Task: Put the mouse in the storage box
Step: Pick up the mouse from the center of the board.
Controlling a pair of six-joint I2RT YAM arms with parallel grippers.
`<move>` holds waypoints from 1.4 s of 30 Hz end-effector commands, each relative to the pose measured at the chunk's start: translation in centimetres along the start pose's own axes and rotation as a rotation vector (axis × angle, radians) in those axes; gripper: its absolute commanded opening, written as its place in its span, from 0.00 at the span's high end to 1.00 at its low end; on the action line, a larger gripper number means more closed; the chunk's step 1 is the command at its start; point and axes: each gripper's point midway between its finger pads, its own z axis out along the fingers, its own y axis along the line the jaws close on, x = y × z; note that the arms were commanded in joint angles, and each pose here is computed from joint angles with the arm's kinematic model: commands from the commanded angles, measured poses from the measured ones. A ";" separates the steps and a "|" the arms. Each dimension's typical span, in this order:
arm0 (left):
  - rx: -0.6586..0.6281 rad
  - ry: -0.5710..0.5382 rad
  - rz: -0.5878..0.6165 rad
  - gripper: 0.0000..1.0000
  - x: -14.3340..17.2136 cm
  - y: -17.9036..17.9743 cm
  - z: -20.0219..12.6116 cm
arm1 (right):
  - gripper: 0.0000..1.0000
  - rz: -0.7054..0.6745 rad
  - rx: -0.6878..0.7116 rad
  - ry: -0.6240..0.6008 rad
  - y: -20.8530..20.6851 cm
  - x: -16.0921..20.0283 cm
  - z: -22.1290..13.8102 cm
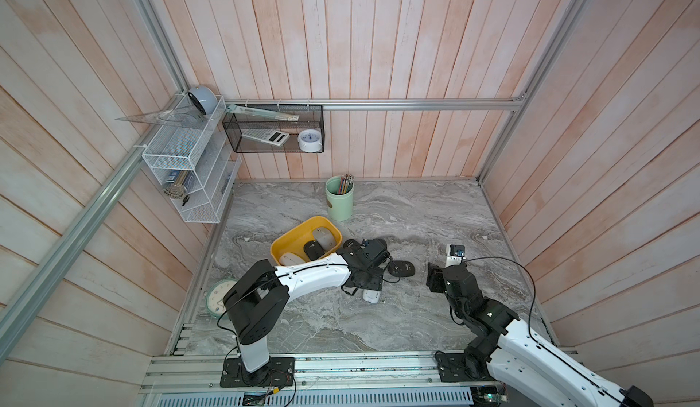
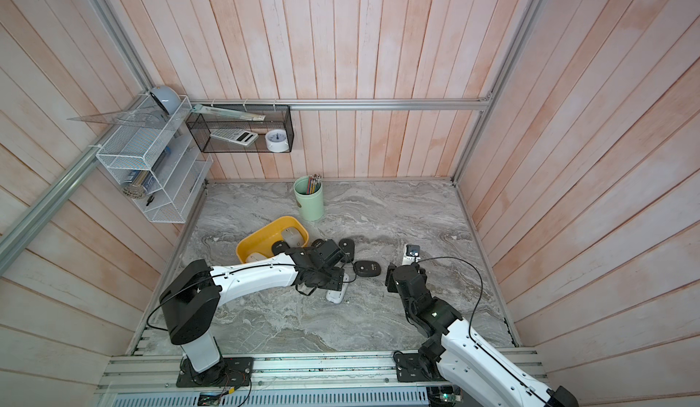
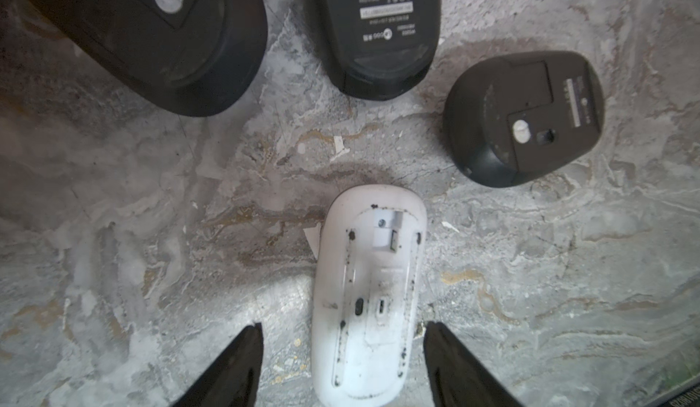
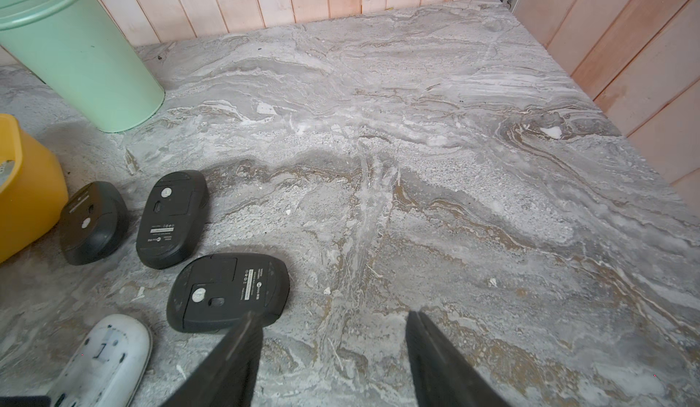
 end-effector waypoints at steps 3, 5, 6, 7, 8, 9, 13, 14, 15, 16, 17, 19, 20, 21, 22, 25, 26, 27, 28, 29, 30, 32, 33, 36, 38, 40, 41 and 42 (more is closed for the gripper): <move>0.021 0.024 -0.003 0.30 0.2 -0.9 1.1 | 0.34 0.020 -0.010 -0.011 0.2 -0.4 0.0; 0.024 0.040 0.004 0.30 0.6 -1.0 1.6 | 0.34 0.022 -0.011 -0.012 0.3 -0.5 0.1; 0.026 0.044 0.006 0.30 0.7 -1.1 1.7 | 0.34 0.021 -0.011 -0.011 0.3 -0.4 0.1; 0.026 0.049 0.009 0.30 0.8 -1.2 1.9 | 0.34 0.019 -0.014 -0.010 0.4 -0.4 0.1; 0.024 0.055 0.011 0.31 1.0 -1.2 2.0 | 0.34 0.018 -0.015 -0.007 0.4 -0.4 0.2; 0.018 0.058 0.010 0.33 1.1 -1.1 2.2 | 0.34 0.015 -0.015 -0.004 0.4 -0.3 0.2; -0.003 0.067 0.003 0.39 1.3 -0.7 2.9 | 0.34 0.011 -0.013 0.002 0.5 -0.2 0.3; -0.004 0.073 0.003 0.39 1.4 -0.6 3.1 | 0.34 0.013 -0.013 0.001 0.5 -0.3 0.3; -0.006 0.079 0.003 0.40 1.6 -0.6 3.4 | 0.34 0.012 -0.013 0.000 0.5 -0.3 0.3; -0.008 0.087 0.003 0.40 1.8 -0.6 3.6 | 0.34 0.012 -0.013 0.001 0.5 -0.2 0.3; -0.010 0.090 0.002 0.40 1.8 -0.5 3.8 | 0.34 0.013 -0.013 -0.001 0.5 -0.3 0.3; -0.007 0.099 0.001 0.40 2.0 -0.5 4.1 | 0.34 0.013 -0.014 -0.001 0.5 -0.3 0.3; -0.004 0.102 0.002 0.40 2.1 -0.6 4.2 | 0.34 0.013 -0.014 -0.001 0.5 -0.3 0.3; -0.001 0.107 0.001 0.40 2.2 -0.7 4.3 | 0.34 0.013 -0.013 0.000 0.5 -0.3 0.3; 0.002 0.110 -0.001 0.40 2.2 -0.7 4.4 | 0.34 0.012 -0.013 0.000 0.5 -0.2 0.4; 0.019 0.115 -0.005 0.42 2.3 -1.1 4.7 | 0.34 0.012 -0.012 0.001 0.5 -0.2 0.4; 0.023 0.115 -0.006 0.43 2.2 -1.2 4.7 | 0.34 0.013 -0.014 0.000 0.5 -0.3 0.4; 0.026 0.116 -0.008 0.45 2.2 -1.2 4.8 | 0.34 0.012 -0.014 0.001 0.5 -0.3 0.4; 0.029 0.113 -0.009 0.47 2.1 -1.3 4.8 | 0.34 0.012 -0.012 0.000 0.5 -0.2 0.4; 0.029 0.114 -0.009 0.48 2.1 -1.3 4.8 | 0.34 0.013 -0.012 -0.002 0.5 -0.3 0.4; 0.031 0.111 -0.012 0.50 2.1 -1.4 4.8 | 0.34 0.013 -0.012 -0.001 0.5 -0.3 0.4; 0.035 0.109 -0.012 0.52 2.0 -1.5 4.9 | 0.34 0.013 -0.011 -0.001 0.5 -0.3 0.4; 0.042 0.108 -0.014 0.52 2.0 -1.6 4.8 | 0.34 0.012 -0.012 0.000 0.5 -0.3 0.4; 0.054 0.111 -0.016 0.50 2.0 -1.9 4.9 | 0.34 0.012 -0.012 0.001 0.5 -0.2 0.4; 0.060 0.116 -0.015 0.43 2.1 -2.0 5.0 | 0.34 0.012 -0.010 0.000 0.5 -0.3 0.4; 0.062 0.124 -0.013 0.36 2.3 -2.0 5.3 | 0.34 0.012 -0.010 0.000 0.5 -0.3 0.4; 0.060 0.127 -0.013 0.35 2.3 -1.9 5.4 | 0.34 0.011 -0.010 0.001 0.5 -0.3 0.4; 0.058 0.132 -0.013 0.34 2.5 -1.9 5.5 | 0.34 0.011 -0.010 0.001 0.5 -0.3 0.4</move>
